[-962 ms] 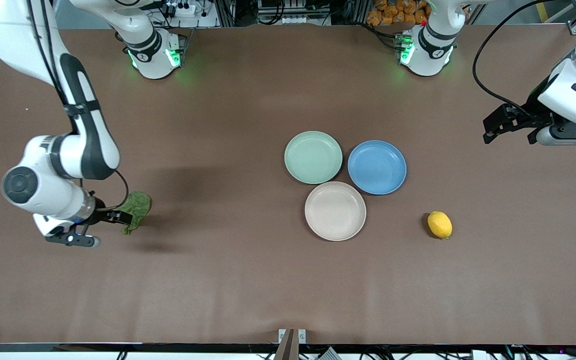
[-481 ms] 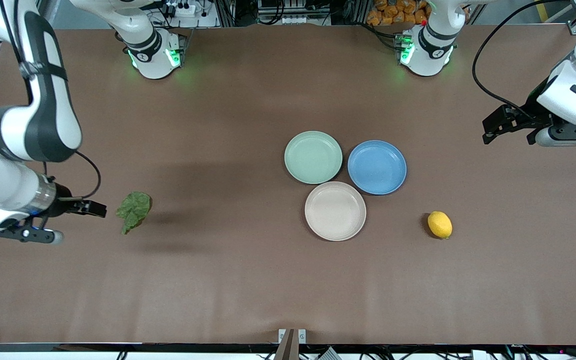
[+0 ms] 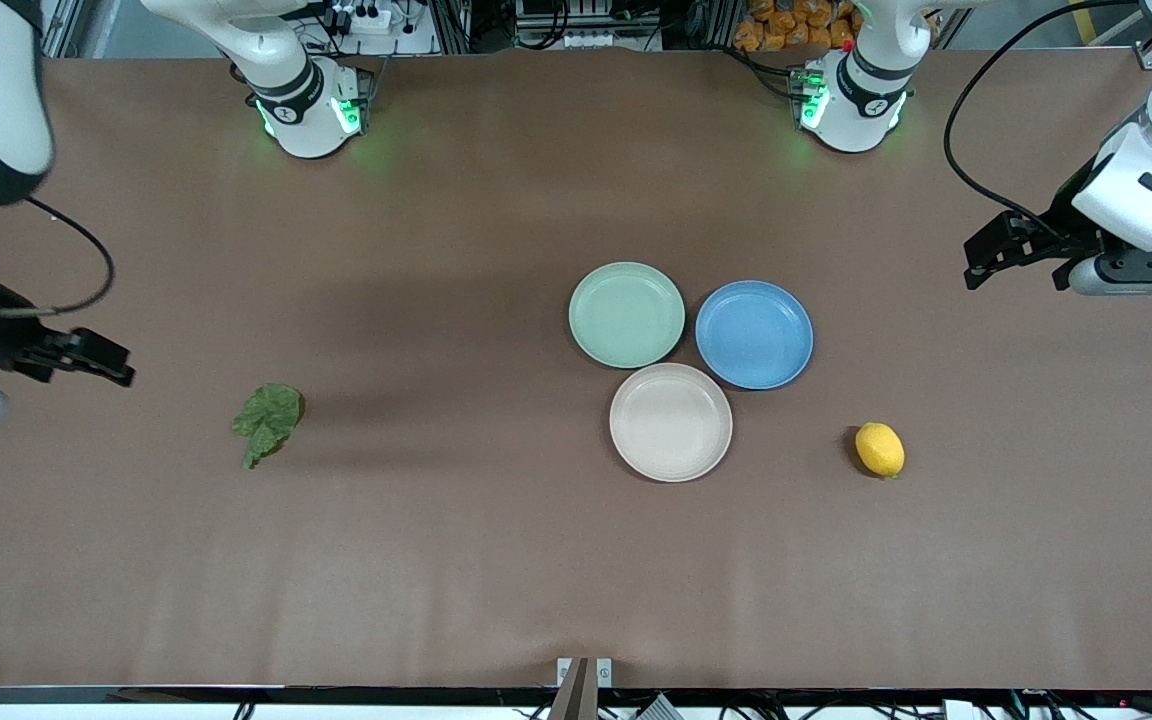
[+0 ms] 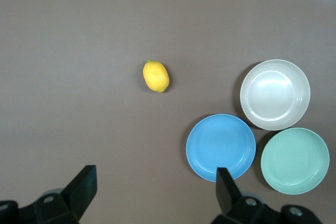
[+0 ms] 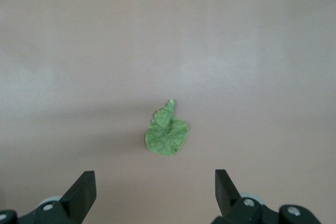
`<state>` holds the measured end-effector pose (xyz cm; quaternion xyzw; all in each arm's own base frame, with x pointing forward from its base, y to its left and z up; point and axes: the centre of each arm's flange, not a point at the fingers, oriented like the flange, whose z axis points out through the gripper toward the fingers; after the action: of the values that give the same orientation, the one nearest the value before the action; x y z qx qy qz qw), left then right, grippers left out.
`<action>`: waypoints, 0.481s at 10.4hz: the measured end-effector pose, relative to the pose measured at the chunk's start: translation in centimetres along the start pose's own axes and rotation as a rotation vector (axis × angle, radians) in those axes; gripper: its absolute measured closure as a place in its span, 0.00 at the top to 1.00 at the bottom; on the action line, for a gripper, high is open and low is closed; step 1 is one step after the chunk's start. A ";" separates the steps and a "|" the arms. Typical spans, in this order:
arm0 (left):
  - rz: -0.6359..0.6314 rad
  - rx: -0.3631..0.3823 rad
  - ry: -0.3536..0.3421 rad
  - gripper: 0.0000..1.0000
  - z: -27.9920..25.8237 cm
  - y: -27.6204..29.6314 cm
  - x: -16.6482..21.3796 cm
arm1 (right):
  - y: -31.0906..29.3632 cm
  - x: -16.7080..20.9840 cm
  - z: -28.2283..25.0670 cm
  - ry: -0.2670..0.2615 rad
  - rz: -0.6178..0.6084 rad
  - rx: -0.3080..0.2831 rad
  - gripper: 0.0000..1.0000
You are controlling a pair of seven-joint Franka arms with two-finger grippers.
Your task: Pick lemon and lettuce from plates
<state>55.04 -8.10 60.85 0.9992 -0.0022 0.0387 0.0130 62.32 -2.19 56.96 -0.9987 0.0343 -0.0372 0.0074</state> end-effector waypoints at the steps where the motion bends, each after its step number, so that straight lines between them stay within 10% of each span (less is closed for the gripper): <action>1: 0.000 0.000 0.000 1.00 0.0 0.0 0.0 | 0.1 -0.1 -1.6 0.005 -0.003 0.000 1.00; 5: 0.000 0.000 0.000 1.00 0.0 0.0 0.0 | 1.6 -0.4 -5.1 0.012 -0.015 -0.002 1.00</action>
<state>55.06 -8.07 60.84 0.9992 -0.0020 0.0386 0.0130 61.38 -3.80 62.01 -0.9987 0.0271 -0.0432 0.0061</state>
